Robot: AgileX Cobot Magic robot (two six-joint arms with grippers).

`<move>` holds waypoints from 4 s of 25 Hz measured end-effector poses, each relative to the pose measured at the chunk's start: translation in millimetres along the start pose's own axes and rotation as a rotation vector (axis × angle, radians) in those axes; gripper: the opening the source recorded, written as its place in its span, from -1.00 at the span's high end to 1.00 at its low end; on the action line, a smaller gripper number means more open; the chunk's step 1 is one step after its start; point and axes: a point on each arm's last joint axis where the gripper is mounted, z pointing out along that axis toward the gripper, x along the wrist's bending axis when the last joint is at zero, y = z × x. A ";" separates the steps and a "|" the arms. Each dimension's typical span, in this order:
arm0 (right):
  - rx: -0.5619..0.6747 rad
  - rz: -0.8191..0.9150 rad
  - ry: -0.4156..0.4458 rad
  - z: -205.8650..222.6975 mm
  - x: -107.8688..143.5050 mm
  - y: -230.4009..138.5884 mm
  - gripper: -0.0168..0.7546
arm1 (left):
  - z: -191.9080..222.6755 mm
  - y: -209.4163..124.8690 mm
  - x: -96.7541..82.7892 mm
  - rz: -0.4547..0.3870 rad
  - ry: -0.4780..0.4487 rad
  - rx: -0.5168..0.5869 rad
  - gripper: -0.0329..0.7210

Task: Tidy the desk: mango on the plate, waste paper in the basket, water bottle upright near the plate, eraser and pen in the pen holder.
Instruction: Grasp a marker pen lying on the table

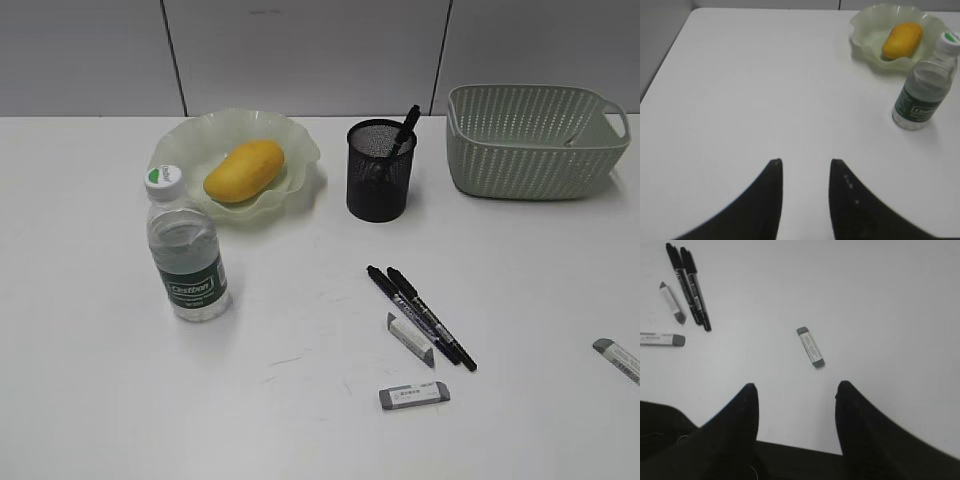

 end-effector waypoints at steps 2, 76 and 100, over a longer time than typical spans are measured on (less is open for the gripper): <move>-0.049 -0.004 0.034 -11.9 -1.0 -24.4 -0.09 | 9.3 4.5 -1.4 0.029 0.005 0.061 0.29; -0.412 -0.046 0.100 -47.3 -6.7 -92.6 0.25 | 372.9 -14.5 -372.3 -0.087 -0.198 0.668 0.30; -0.412 -0.046 0.100 -47.3 -6.7 -92.6 0.25 | 367.6 2.9 -373.8 -0.061 -0.244 0.585 0.71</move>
